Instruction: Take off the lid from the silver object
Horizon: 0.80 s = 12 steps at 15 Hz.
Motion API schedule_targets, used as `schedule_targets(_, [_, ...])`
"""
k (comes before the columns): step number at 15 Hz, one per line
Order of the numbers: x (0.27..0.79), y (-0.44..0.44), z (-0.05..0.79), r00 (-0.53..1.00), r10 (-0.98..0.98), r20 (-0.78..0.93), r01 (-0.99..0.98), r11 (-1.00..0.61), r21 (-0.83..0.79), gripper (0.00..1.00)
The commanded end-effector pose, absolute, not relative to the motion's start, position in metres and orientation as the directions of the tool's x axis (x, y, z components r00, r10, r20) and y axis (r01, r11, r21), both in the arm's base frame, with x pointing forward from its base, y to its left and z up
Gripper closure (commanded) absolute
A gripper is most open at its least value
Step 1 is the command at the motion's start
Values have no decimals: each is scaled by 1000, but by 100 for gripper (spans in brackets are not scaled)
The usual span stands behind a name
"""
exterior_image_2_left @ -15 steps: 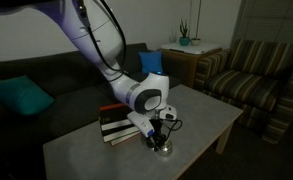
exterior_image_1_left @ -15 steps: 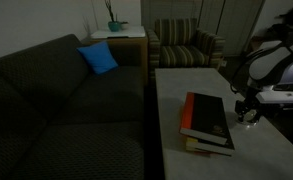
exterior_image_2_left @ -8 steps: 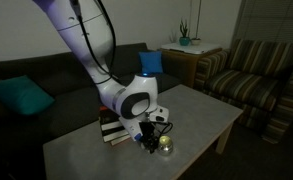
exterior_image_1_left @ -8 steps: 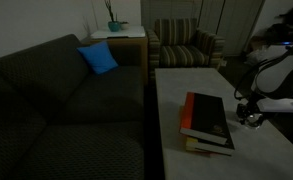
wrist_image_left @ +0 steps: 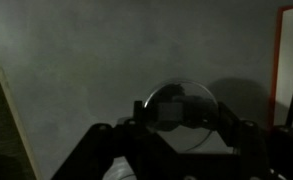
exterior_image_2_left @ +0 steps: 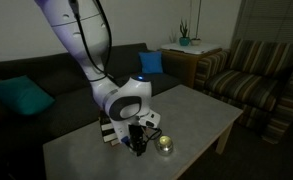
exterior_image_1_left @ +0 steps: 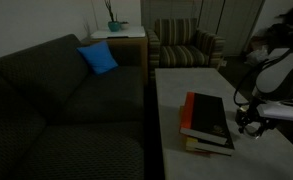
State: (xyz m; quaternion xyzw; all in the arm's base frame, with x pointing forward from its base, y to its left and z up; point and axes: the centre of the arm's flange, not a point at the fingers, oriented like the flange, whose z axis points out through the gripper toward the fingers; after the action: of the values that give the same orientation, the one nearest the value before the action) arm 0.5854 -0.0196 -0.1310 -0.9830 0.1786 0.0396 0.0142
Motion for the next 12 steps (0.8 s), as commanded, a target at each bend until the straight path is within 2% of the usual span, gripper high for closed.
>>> schedule_targets(1, [577,-23,-142,905,-400,-144,-412,-909,-66,55])
schedule_targets(12, [616,-51,-198,772,-602,-204,-615,-789,5,55])
